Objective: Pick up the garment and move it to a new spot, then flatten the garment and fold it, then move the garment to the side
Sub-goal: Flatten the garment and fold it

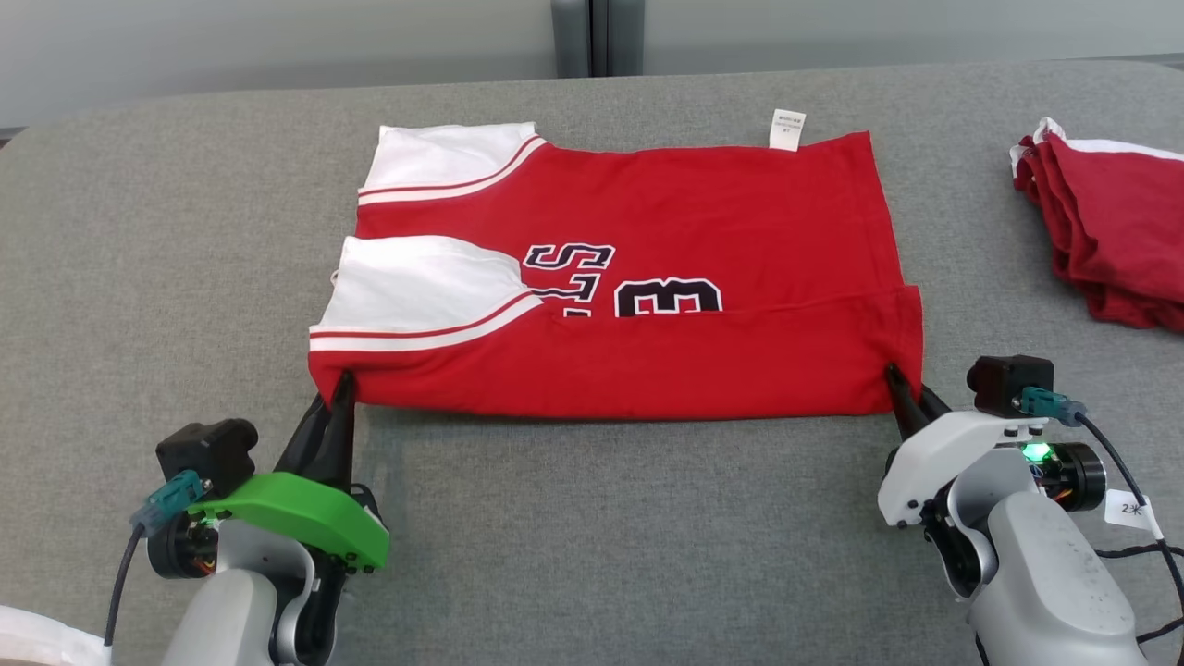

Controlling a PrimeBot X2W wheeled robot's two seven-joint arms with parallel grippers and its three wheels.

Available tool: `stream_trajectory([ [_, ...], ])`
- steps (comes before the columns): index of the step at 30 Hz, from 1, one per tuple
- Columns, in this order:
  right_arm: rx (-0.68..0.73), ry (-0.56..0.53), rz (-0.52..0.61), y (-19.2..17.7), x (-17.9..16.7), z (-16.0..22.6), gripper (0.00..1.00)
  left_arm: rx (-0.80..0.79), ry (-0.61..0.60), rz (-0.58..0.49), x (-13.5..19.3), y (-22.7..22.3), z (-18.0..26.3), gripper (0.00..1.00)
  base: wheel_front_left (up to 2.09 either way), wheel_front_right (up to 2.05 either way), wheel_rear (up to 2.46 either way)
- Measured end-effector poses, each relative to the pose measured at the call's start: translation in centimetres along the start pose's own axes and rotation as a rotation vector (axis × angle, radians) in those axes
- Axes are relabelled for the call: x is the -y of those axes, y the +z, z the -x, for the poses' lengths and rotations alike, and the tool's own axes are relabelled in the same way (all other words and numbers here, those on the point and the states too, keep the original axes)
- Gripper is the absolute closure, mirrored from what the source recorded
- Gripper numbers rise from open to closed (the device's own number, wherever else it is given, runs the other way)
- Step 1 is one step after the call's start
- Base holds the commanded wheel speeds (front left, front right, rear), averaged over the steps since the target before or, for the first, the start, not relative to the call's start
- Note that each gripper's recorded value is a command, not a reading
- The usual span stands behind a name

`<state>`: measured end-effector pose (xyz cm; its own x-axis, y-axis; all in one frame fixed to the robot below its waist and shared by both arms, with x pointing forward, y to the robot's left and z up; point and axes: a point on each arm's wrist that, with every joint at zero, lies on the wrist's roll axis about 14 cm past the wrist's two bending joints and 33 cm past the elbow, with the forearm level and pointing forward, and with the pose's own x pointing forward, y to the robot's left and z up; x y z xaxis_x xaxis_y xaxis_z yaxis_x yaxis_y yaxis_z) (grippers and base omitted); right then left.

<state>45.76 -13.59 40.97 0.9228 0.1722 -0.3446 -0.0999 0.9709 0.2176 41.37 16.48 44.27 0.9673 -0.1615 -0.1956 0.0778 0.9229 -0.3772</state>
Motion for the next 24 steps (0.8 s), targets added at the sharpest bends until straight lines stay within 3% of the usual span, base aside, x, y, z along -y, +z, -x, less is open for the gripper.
stream_trajectory([
  [10, 0.094, -0.040, -0.005, 1.8, 1.5, 4.0, 1.00, -0.046, -0.012, -0.062, 0.2, 0.3, 3.4, 1.00, 0.00, 0.00, 0.00],
  [19, 0.026, -0.095, -0.044, -0.6, 3.2, 9.2, 1.00, -0.190, 0.020, 0.006, 1.0, -3.3, 7.5, 1.00, 0.00, 0.00, 0.00],
  [21, 0.010, -0.110, -0.012, -1.1, 3.6, 9.8, 0.64, -0.227, 0.024, -0.006, 1.0, -4.3, 7.9, 1.00, 0.00, 0.00, 0.00],
  [22, 0.005, -0.113, -0.008, -1.2, 3.7, 10.0, 0.02, -0.242, 0.028, -0.002, 1.1, -4.7, 8.1, 1.00, 0.00, 0.00, 0.00],
  [23, 0.007, -0.114, -0.012, -1.2, 3.7, 10.1, 0.00, -0.249, 0.026, 0.010, 1.4, -5.0, 8.1, 0.90, 0.00, 0.00, 0.00],
  [24, 0.008, -0.114, -0.013, -1.2, 3.7, 10.2, 0.00, -0.255, 0.026, 0.017, 1.6, -5.3, 8.2, 0.62, 0.00, 0.00, 0.00],
])
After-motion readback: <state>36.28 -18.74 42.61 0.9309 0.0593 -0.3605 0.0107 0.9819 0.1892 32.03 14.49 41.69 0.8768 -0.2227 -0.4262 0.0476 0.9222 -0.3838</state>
